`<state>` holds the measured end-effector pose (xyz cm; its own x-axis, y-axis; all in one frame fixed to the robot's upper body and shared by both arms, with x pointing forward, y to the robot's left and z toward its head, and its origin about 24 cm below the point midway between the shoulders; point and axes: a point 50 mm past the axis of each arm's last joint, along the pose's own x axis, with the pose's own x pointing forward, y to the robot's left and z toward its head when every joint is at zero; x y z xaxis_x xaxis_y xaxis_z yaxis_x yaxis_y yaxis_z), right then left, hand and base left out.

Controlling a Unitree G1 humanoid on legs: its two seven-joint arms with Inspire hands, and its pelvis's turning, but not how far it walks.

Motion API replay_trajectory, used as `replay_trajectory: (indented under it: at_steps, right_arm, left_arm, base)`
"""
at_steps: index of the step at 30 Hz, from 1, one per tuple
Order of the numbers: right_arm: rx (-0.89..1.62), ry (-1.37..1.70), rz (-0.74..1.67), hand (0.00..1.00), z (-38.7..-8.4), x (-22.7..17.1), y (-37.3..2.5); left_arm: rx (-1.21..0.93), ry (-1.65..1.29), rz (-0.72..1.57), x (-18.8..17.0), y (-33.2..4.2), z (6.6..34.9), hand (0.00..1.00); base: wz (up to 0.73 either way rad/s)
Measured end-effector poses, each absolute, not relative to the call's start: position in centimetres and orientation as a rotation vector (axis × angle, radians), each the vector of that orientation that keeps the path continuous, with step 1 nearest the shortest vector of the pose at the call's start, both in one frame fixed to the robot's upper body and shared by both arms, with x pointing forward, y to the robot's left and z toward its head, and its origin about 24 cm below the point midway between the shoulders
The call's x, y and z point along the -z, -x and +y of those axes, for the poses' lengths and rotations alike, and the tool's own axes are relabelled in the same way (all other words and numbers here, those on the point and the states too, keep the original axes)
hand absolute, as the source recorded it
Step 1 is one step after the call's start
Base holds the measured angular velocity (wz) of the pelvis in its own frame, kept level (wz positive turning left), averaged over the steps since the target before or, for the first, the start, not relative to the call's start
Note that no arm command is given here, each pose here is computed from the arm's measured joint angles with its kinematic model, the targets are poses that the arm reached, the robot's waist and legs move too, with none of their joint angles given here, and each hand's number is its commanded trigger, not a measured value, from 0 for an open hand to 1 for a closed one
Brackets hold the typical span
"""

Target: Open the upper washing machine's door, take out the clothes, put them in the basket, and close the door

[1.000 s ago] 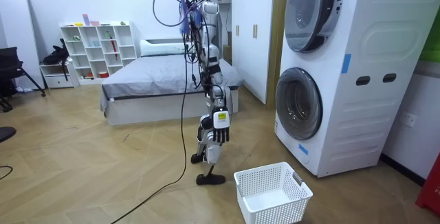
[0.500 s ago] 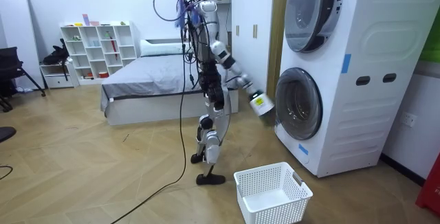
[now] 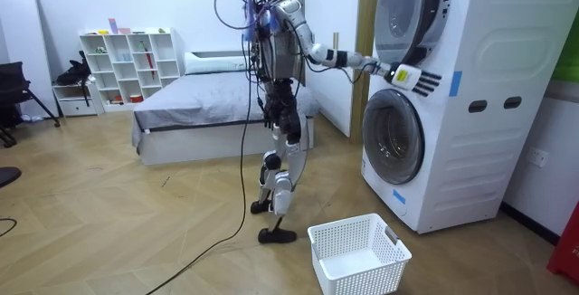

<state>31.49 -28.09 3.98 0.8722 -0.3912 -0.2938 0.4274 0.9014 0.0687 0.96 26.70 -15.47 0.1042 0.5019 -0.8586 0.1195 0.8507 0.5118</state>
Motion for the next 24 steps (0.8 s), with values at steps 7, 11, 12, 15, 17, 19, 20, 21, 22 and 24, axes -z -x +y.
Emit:
replay_trajectory:
  at_steps: [7, 11, 12, 15, 17, 19, 20, 21, 22, 24]
  right_arm:
    - [0.398, -0.026, 0.114, 0.00, -26.9, -8.8, -33.4]
    - [0.478, 0.000, 0.016, 0.00, -27.8, -11.7, -33.5]
    - [0.468, 0.004, -0.021, 0.00, -27.7, -12.9, -33.9]
    - [0.471, 0.040, -0.016, 0.00, -27.7, -13.2, -33.9]
    - [0.472, 0.051, -0.009, 0.00, -27.7, -13.2, -33.9]
    - [0.479, 0.081, -0.009, 0.00, -27.8, -13.2, -33.9]
    - [0.482, 0.106, 0.000, 0.00, -27.8, -13.2, -33.9]
    - [0.480, 0.123, 0.001, 0.00, -27.7, -13.4, -33.9]
    - [0.476, 0.158, -0.014, 0.00, -27.5, -14.0, -33.8]
    - [0.479, 0.204, -0.053, 0.00, -27.2, -14.9, -33.6]
  left_arm:
    - [-0.344, -0.539, 1.438, 14.9, -1.1, 28.0, 0.00]
    - [-0.295, -0.593, 1.479, 15.2, -0.3, 27.6, 0.00]
    - [-0.277, -0.603, 1.472, 15.2, -0.5, 27.4, 0.00]
    - [-0.268, -0.617, 1.480, 15.3, -1.1, 27.3, 0.00]
    - [-0.250, -0.622, 1.483, 15.4, -1.2, 27.0, 0.00]
    - [-0.245, -0.626, 1.484, 15.4, -1.2, 26.9, 0.00]
    - [-0.247, -0.627, 1.484, 15.4, -1.2, 27.0, 0.00]
    - [-0.248, -0.626, 1.488, 15.4, -1.1, 27.0, 0.00]
    - [-0.244, -0.623, 1.495, 15.4, -0.8, 27.0, 0.00]
    - [-0.241, -0.619, 1.501, 15.4, -0.6, 27.0, 0.00]
  base:
    - [-0.24]
    - [0.14]
    - [0.06]
    - [0.00]
    - [0.04]
    - [0.08]
    - [0.00]
    - [-0.09]
    - [-0.12]
    - [-0.08]
